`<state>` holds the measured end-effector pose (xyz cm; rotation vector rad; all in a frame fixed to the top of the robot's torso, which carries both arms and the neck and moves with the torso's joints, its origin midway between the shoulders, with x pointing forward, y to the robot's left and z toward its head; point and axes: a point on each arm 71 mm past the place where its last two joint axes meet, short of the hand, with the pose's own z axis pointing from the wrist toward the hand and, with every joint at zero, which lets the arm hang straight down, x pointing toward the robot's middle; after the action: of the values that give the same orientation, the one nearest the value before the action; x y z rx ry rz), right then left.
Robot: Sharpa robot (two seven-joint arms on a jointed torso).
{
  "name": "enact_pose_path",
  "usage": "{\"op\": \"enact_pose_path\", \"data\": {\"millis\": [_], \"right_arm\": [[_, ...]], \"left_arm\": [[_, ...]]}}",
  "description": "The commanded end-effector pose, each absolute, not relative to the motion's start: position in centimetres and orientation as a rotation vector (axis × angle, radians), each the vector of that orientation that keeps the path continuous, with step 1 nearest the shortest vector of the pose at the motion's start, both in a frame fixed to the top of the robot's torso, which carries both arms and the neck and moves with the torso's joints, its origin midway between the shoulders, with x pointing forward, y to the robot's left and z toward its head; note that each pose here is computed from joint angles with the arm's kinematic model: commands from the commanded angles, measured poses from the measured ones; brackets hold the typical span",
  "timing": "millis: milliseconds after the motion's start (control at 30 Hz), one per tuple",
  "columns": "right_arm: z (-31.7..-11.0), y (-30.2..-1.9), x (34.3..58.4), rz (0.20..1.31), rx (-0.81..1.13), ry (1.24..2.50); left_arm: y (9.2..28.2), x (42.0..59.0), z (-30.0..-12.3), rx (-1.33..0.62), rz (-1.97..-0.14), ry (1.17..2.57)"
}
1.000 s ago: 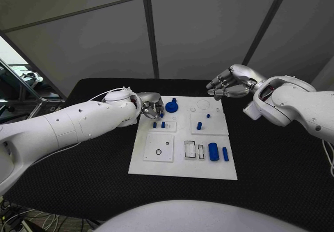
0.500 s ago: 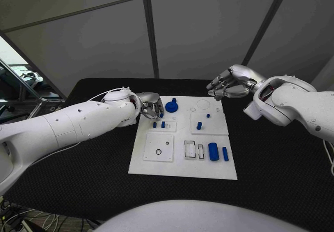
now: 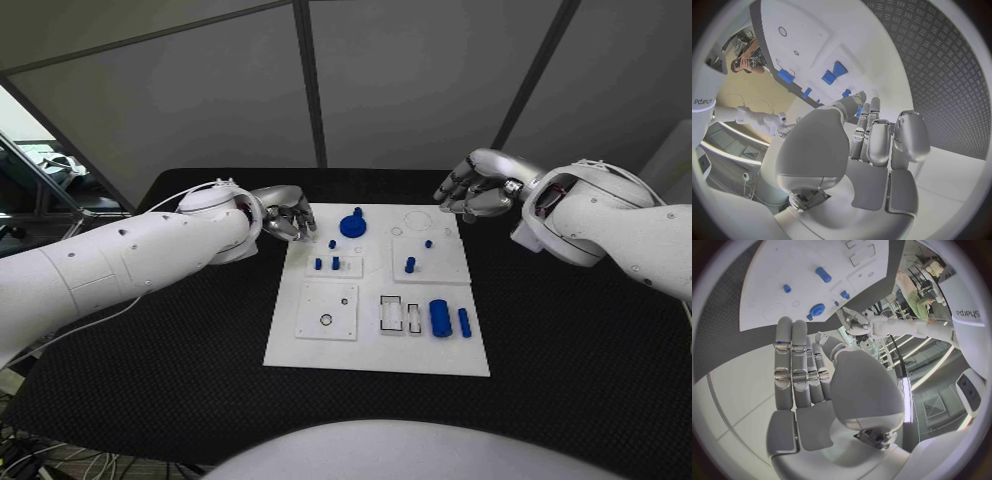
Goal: Assemble the parts on the task board
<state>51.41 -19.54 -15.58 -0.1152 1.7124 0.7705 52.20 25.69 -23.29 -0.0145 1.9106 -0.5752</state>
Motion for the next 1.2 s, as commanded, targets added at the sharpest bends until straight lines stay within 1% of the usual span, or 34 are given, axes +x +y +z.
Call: {"op": "enact_pose_path", "data": {"millis": [33, 133, 200, 400, 567, 633, 800, 1200], "right_arm": [[-15.9, -19.6, 51.3, 0.572, -0.320, 1.648], [-16.5, -19.5, 51.2, 0.518, -0.378, 1.637], [-16.9, -19.4, 51.1, 0.490, -0.411, 1.631], [-18.2, -18.6, 50.8, 0.450, -0.473, 1.634], [-19.4, -17.9, 50.7, 0.421, -0.516, 1.659], [-20.0, -17.6, 50.6, 0.415, -0.527, 1.668], [-21.0, -16.9, 50.4, 0.411, -0.546, 1.673], [-22.3, -15.7, 50.2, 0.427, -0.564, 1.682]], "left_arm": [[26.6, 52.1, -21.7, -0.182, -0.742, 1.785], [27.6, 51.7, -20.8, -0.322, -0.856, 1.721], [28.0, 51.3, -20.1, -0.447, -0.982, 1.661], [27.6, 50.3, -18.6, -0.708, -1.285, 1.480], [27.3, 50.0, -18.4, -0.935, -1.440, 1.382], [27.3, 50.0, -18.4, -0.994, -1.478, 1.357], [27.1, 49.9, -18.3, -1.055, -1.522, 1.325], [26.5, 49.8, -18.4, -1.083, -1.550, 1.317]]}}
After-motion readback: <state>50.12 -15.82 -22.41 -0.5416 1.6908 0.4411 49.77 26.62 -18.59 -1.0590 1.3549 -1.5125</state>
